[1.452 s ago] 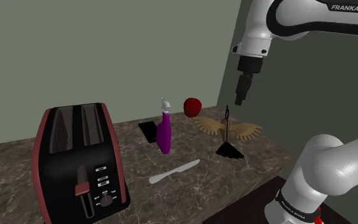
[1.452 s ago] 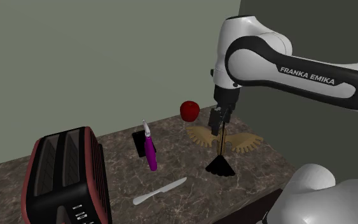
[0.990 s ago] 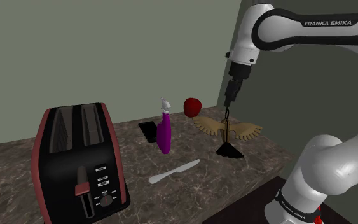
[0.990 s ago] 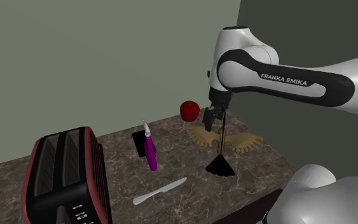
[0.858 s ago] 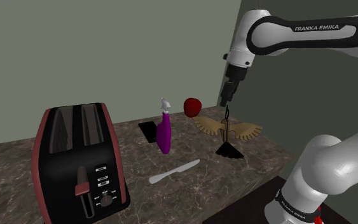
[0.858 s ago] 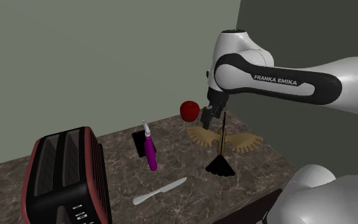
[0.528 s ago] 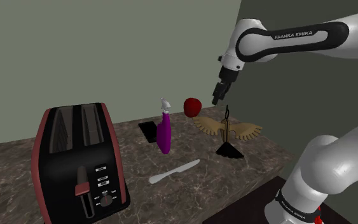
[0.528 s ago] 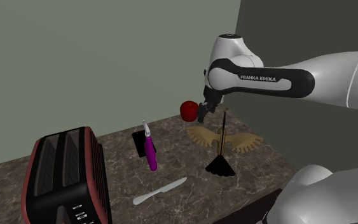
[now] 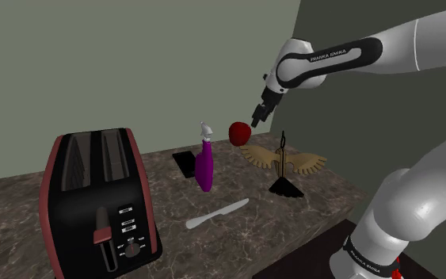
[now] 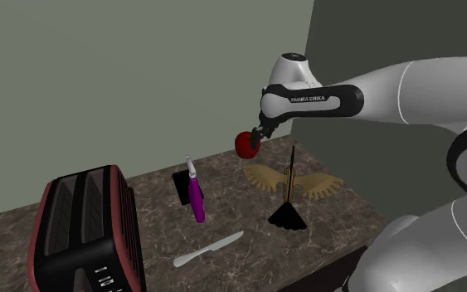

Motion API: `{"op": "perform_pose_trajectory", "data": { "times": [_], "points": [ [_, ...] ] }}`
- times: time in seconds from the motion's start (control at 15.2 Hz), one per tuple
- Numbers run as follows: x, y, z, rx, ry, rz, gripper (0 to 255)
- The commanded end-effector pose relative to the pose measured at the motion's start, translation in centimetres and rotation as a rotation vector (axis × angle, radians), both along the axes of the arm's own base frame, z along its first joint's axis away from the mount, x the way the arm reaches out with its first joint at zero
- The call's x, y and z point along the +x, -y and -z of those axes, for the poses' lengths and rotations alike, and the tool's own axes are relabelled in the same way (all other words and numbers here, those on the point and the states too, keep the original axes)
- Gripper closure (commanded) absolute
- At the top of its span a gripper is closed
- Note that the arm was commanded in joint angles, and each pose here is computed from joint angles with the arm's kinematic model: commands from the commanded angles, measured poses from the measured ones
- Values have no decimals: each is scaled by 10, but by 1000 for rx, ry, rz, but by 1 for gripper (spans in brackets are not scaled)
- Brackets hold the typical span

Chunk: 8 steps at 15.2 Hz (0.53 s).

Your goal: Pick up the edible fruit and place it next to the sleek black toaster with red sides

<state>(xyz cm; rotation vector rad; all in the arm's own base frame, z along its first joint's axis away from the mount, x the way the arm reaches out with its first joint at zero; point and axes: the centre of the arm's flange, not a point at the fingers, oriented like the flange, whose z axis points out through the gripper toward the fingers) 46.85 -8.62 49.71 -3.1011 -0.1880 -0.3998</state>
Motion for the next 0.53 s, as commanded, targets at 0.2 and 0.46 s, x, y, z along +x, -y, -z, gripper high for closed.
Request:
{"op": "perform_pose_trajectory", "data": {
  "times": [0.2, 0.46],
  "points": [
    [42, 32, 15, -12, 82, 23, 0],
    [76, 59, 25, -21, 146, 41, 0]
  ]
}}
